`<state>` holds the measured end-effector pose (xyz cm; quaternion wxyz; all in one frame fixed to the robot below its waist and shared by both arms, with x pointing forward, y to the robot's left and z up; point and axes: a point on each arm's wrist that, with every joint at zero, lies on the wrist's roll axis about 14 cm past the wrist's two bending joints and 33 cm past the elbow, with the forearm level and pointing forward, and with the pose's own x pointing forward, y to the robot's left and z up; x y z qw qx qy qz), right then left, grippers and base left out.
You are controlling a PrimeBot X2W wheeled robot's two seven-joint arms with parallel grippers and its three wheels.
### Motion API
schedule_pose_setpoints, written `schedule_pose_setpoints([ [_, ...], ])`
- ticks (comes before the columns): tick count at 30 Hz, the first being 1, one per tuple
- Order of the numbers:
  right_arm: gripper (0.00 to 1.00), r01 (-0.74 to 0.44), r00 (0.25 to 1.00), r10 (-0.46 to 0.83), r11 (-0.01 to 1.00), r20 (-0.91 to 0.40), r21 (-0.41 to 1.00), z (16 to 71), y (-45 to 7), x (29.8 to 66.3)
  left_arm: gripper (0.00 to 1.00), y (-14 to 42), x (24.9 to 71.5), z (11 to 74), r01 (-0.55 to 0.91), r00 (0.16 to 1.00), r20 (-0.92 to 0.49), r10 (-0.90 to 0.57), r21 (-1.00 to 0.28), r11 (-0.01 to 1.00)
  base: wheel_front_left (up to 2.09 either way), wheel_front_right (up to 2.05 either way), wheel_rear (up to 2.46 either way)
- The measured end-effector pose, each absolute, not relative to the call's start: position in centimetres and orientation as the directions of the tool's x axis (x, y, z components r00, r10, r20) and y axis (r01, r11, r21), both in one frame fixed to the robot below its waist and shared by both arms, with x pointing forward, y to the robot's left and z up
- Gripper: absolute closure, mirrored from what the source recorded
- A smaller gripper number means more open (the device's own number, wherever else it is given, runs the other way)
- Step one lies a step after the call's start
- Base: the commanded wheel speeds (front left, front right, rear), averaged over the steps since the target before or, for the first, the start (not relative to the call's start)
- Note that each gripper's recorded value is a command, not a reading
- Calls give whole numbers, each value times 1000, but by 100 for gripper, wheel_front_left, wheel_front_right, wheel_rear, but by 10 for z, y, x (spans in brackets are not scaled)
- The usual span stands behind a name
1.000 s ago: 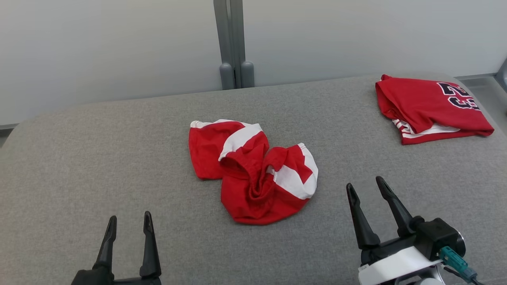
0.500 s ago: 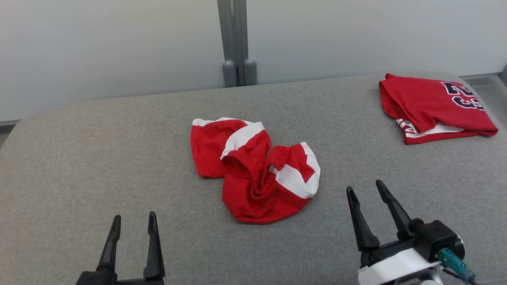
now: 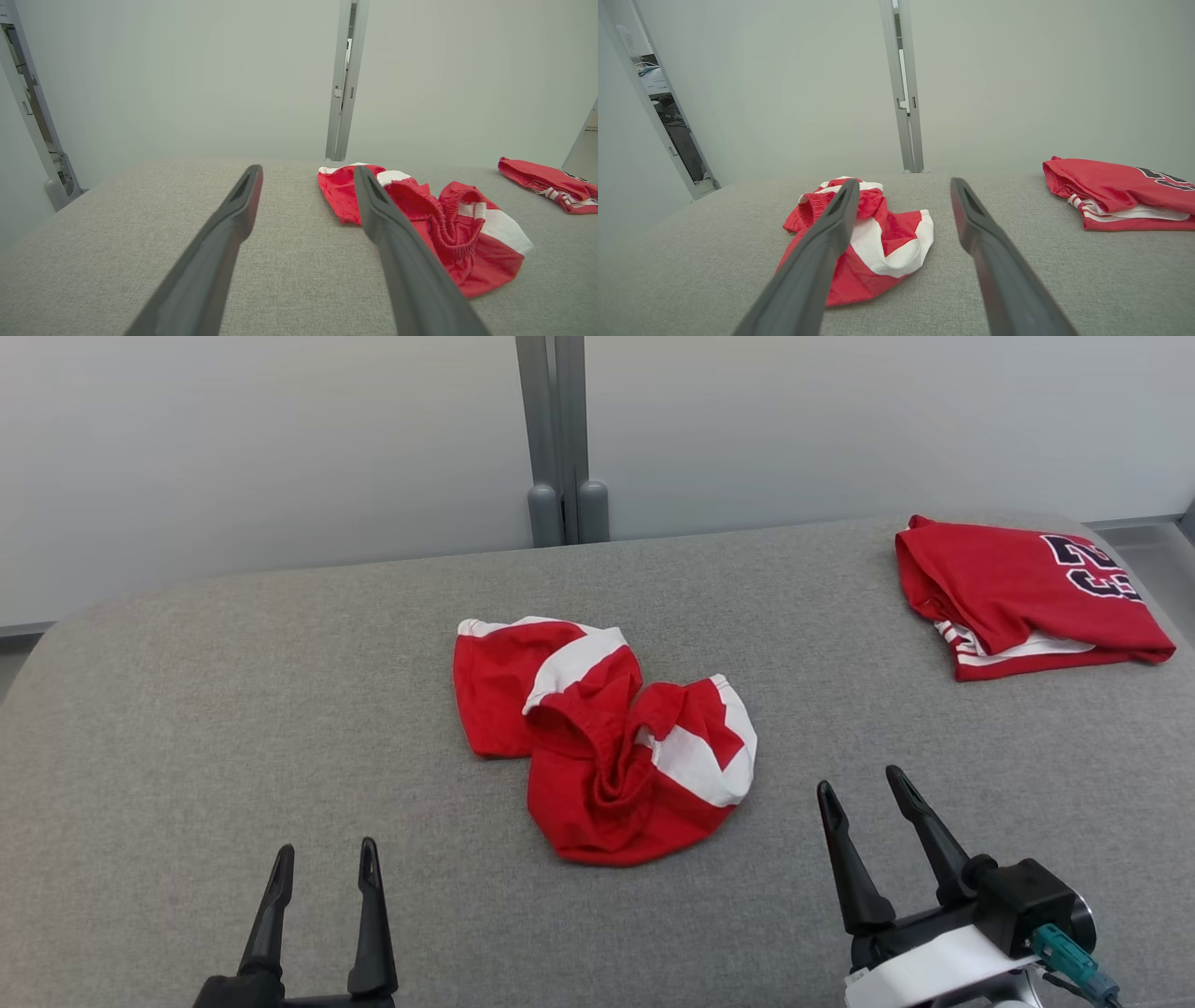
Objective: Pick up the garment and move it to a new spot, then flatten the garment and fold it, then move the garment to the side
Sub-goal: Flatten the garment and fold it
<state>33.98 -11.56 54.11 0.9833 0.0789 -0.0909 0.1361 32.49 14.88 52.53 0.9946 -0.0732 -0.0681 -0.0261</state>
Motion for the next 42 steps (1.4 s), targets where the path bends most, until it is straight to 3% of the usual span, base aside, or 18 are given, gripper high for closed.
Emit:
schedule_pose_setpoints([
  [31,0,-276,952,251,952,178,135,534,-117,340,0,136,324,519,94,990,118,-80,-124,988,0,0,0],
  [35,0,-267,955,242,954,171,137,532,-120,341,0,119,325,513,158,984,102,-147,-116,981,0,0,0],
  [42,0,-250,961,229,958,156,138,527,-125,345,0,45,326,498,426,905,65,-421,-148,893,0,0,0],
])
